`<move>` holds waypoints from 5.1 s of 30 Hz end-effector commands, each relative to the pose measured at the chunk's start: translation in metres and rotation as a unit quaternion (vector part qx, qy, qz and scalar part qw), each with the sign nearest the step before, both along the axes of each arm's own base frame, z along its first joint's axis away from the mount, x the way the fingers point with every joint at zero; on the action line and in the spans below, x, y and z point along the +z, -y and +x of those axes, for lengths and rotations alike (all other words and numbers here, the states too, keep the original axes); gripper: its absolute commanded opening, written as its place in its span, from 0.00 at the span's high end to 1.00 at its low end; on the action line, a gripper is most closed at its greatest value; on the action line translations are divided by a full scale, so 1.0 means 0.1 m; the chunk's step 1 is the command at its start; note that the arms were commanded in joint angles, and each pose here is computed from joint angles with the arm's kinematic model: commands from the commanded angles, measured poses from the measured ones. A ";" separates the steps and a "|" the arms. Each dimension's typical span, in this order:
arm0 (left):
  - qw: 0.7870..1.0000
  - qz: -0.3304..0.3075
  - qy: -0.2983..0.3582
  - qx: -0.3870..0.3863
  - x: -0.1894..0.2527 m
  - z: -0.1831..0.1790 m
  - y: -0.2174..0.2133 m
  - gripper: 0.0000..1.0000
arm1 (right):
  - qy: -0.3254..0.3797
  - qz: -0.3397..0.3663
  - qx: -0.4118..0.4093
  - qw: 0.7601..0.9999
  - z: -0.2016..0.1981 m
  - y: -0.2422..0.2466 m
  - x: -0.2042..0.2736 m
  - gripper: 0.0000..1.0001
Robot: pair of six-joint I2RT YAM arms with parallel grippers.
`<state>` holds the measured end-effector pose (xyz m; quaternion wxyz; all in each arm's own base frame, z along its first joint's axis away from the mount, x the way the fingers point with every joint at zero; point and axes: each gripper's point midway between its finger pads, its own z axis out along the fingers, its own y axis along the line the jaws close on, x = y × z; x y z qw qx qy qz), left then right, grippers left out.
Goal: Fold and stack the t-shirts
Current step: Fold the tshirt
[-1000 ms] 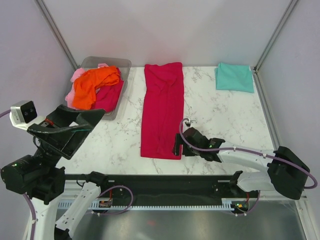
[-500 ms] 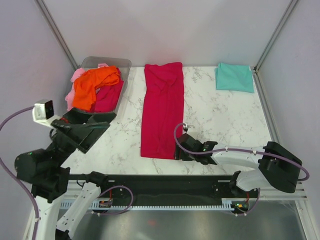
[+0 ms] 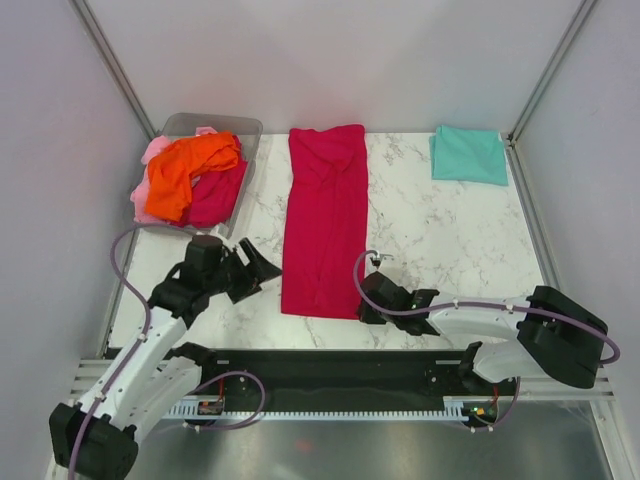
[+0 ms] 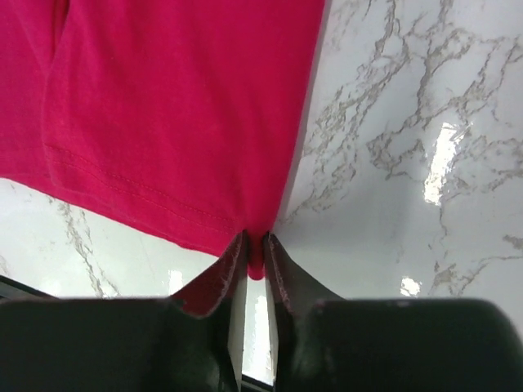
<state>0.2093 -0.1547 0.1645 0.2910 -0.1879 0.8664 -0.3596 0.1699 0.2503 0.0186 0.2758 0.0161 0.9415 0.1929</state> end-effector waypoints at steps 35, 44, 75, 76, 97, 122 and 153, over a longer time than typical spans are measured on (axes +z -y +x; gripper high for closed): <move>0.976 0.159 -0.145 -0.041 -1.65 -0.51 0.13 0.43 | -0.012 0.036 0.004 0.999 -0.25 0.21 -0.13 1.00; 0.977 0.149 -0.146 -0.053 -1.65 -0.59 0.19 0.63 | -0.010 0.032 0.001 0.999 -0.24 0.23 -0.14 1.00; 0.988 0.115 0.006 -0.101 -0.17 -0.32 0.46 0.98 | 0.095 -0.014 -0.045 0.994 0.20 0.37 1.14 1.00; 0.987 0.129 0.020 -0.098 -0.08 -0.19 0.49 0.98 | 0.112 -0.017 -0.044 0.993 0.35 0.35 1.31 1.00; 0.982 0.153 -0.008 -0.108 0.04 1.96 0.51 0.98 | 0.147 -0.094 -0.053 0.983 2.58 0.32 1.57 1.00; 0.992 0.056 -0.066 -0.087 -0.13 3.40 0.25 0.44 | 0.135 -0.022 -0.052 0.989 4.22 0.60 1.53 0.25; 0.989 0.094 -0.105 -0.047 -1.22 1.25 0.02 0.43 | -0.044 0.045 0.014 0.998 1.77 0.35 -0.06 0.45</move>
